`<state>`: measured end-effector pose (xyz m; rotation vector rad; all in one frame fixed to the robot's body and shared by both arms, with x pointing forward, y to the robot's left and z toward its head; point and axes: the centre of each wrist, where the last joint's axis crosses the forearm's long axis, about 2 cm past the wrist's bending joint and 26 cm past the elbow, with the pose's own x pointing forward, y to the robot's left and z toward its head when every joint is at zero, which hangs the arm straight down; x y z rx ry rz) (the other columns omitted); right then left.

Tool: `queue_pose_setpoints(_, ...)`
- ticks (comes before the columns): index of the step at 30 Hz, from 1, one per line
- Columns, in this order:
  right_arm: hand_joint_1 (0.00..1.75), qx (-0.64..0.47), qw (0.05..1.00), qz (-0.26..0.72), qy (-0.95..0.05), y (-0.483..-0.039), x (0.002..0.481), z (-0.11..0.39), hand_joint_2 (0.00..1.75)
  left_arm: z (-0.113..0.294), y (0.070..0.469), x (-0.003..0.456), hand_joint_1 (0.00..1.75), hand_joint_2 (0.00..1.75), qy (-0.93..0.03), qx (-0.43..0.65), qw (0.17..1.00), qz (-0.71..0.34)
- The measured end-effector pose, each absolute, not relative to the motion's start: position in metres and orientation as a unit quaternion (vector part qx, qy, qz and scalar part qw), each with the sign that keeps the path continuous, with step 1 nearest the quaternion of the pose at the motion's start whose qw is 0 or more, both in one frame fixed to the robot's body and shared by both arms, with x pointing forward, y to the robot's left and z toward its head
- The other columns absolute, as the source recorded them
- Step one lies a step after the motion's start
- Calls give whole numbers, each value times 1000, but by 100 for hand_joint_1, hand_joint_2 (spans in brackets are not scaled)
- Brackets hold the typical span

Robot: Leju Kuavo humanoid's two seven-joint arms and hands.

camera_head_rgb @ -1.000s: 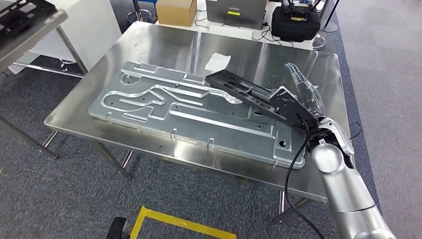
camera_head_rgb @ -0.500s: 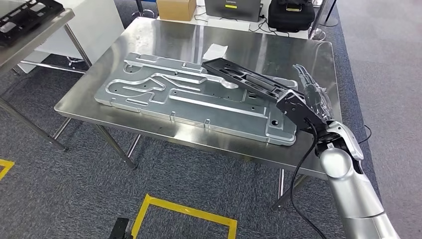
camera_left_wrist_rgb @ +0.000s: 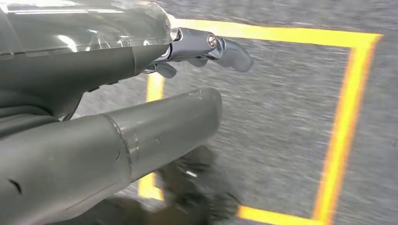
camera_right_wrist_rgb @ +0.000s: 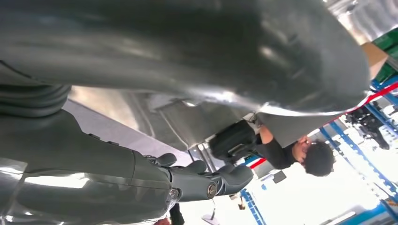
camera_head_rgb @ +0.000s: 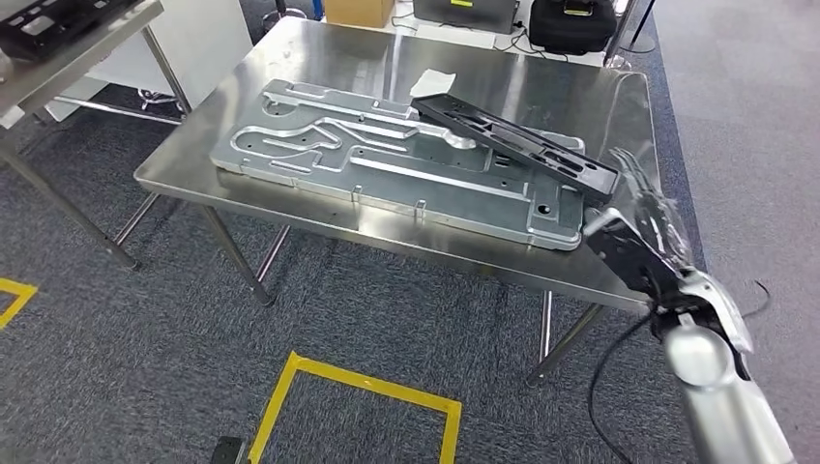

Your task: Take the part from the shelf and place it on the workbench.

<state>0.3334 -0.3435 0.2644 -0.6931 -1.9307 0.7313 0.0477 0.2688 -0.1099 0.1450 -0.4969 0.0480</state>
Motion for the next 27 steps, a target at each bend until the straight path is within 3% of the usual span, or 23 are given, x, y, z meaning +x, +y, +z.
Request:
queue_pose_setpoints(1, 0, -283, 465, 300, -783, -352, 323, 259, 0, -111, 270, 39, 0, 0, -241, 72, 968, 22)
queue_pose_setpoints(5, 0, -280, 468, 361, -756, -344, 280, 214, 175, -113, 275, 22, 0, 0, -230, 79, 970, 24)
queue_pose_setpoints(12, 0, -186, 557, 356, -727, -252, 223, 119, 175, -112, 278, 27, 0, 0, -231, 81, 970, -1)
queue_pose_setpoints(27, 0, -62, 638, 333, -691, -198, 189, 66, 175, -113, 290, 25, 0, 0, -217, 93, 972, -9)
